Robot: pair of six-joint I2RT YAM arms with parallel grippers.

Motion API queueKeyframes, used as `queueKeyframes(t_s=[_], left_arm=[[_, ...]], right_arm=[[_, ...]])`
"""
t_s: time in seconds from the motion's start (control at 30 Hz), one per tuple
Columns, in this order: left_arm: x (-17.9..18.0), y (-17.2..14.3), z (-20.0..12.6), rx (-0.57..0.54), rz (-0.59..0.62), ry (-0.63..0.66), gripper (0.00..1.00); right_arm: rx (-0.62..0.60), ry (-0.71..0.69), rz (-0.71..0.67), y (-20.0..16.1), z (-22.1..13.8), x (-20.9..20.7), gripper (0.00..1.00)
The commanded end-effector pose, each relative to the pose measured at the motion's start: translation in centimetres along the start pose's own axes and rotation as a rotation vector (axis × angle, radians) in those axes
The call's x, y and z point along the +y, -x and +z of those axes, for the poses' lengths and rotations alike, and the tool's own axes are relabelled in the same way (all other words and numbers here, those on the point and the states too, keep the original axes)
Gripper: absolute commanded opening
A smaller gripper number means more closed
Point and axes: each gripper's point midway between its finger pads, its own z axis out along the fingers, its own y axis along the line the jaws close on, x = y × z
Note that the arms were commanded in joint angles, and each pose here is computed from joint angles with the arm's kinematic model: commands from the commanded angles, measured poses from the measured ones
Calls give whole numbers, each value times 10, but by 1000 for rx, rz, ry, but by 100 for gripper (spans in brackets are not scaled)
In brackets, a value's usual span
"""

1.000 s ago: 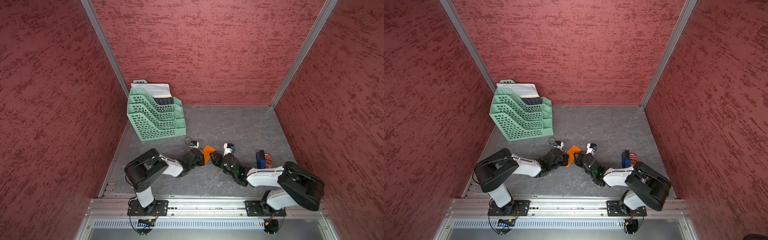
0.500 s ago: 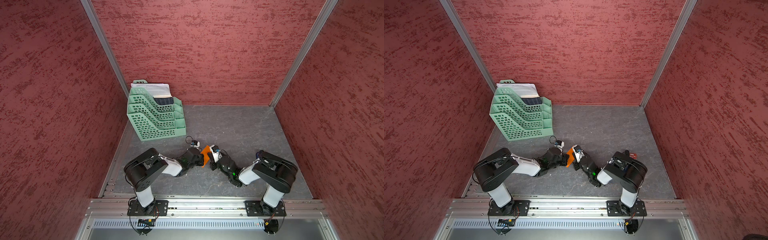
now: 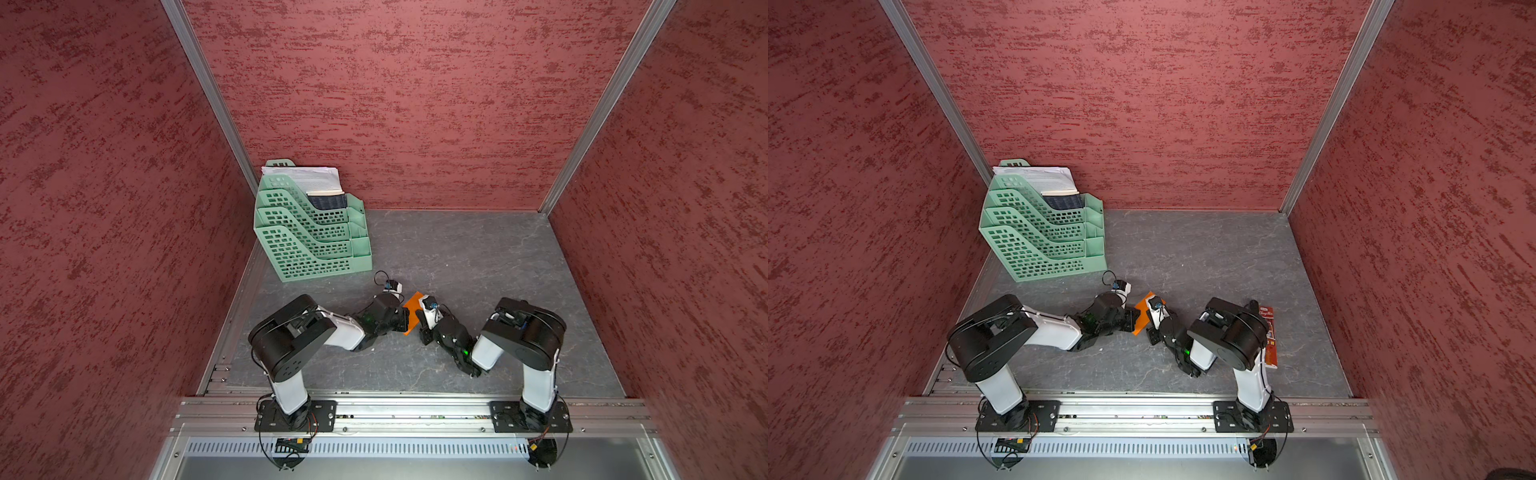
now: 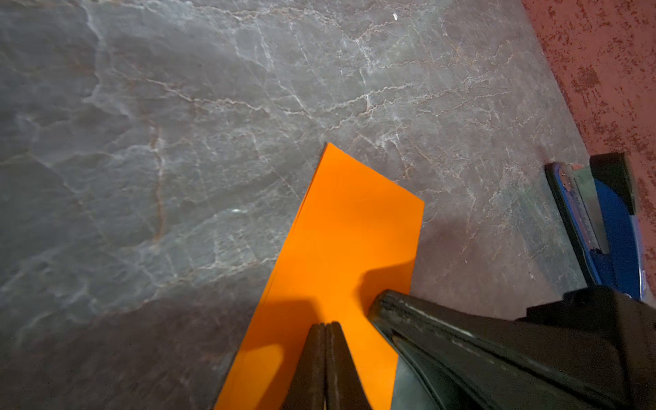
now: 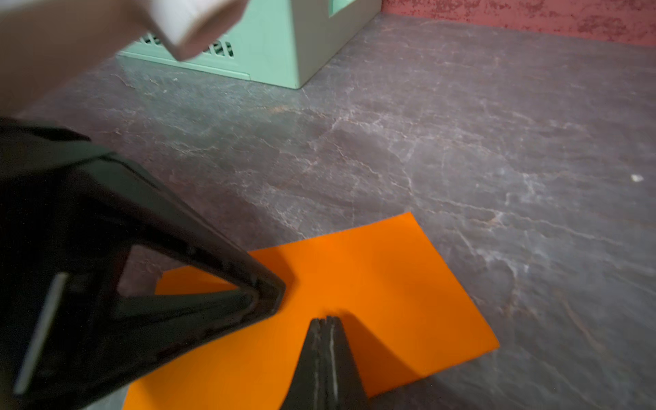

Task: Fold the square paper along the opposite sides
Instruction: Smooth out the paper at the center of the board.

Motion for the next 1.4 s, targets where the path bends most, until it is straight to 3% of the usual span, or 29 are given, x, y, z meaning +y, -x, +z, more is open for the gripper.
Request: queueKeyframes(t_s=[0.0, 0.3, 0.5, 0.9, 1.17, 1.37], left_arm=[[12, -21, 3, 103, 26, 47, 8], [-25, -3, -2, 101, 69, -23, 10], [-32, -12, 6, 123, 75, -35, 10], [25, -65, 15, 210, -30, 66, 8], [53, -97, 5, 262, -89, 130, 7], [68, -97, -8, 276, -8, 306, 6]], right_arm=[[40, -73, 32, -14, -2, -15, 0], [71, -83, 76, -27, -1, -16, 0], [57, -70, 106, -28, 0, -12, 0], [59, -87, 140, -31, -3, -15, 0], [71, -114, 258, -33, -4, -30, 0], [63, -98, 300, -21, -3, -29, 0]])
